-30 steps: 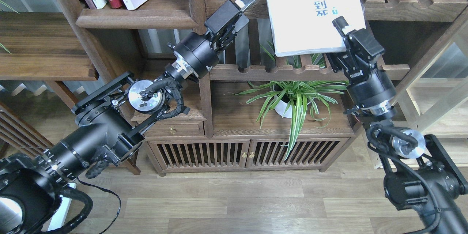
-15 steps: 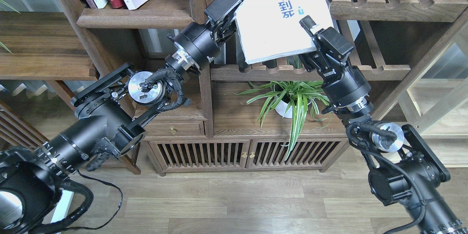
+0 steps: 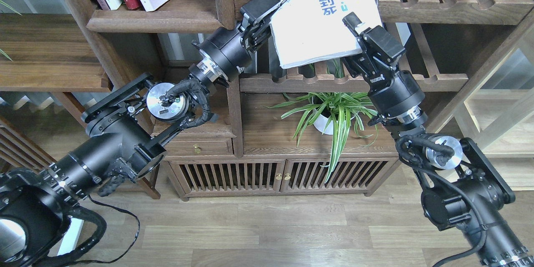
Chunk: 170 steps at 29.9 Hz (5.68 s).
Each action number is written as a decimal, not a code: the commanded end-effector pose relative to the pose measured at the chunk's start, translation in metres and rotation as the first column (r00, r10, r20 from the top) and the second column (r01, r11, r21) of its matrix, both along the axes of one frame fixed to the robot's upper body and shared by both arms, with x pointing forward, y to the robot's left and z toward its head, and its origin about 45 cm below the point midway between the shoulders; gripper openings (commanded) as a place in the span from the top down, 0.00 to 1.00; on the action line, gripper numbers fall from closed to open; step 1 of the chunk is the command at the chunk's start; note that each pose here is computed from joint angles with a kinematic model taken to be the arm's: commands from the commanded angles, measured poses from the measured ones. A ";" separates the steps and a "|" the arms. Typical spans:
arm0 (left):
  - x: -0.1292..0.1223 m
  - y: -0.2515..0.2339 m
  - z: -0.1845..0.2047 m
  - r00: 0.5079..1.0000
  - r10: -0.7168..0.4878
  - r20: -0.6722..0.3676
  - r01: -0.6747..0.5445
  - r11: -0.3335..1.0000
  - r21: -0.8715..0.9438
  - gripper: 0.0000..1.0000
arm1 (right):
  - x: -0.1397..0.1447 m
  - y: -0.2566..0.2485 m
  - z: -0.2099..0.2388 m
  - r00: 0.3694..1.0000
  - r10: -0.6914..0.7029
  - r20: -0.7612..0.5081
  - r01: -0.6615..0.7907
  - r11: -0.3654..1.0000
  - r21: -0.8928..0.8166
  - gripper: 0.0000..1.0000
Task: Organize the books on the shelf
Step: 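Raise the left gripper to the white book's edge beside the right gripper, then grasp the white book's edge with the left gripper, then release the right gripper and carry the white book away with the left gripper, then lift the white book with the left gripper up onto the upper shelf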
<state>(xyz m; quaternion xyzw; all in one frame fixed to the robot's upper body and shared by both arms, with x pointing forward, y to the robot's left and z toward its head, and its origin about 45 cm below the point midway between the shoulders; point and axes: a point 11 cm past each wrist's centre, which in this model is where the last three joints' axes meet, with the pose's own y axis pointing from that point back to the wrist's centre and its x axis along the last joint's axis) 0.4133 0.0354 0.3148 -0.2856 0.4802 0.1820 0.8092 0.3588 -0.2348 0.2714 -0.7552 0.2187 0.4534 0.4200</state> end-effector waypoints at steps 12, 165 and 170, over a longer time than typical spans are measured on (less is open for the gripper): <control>0.000 -0.001 -0.004 1.000 -0.004 -0.006 0.004 1.000 0.018 0.47 | 0.003 0.007 0.005 1.000 0.013 0.013 -0.014 1.000 0.007 0.96; -0.029 0.321 0.126 0.787 0.154 0.597 -0.535 0.653 0.536 1.00 | 0.038 -0.160 -0.055 0.900 -0.409 -0.151 0.301 0.833 -0.464 0.05; -0.018 0.314 0.129 0.803 0.138 0.579 -0.509 0.663 0.548 1.00 | 0.042 -0.156 -0.049 0.906 -0.401 -0.138 0.299 0.835 -0.463 0.05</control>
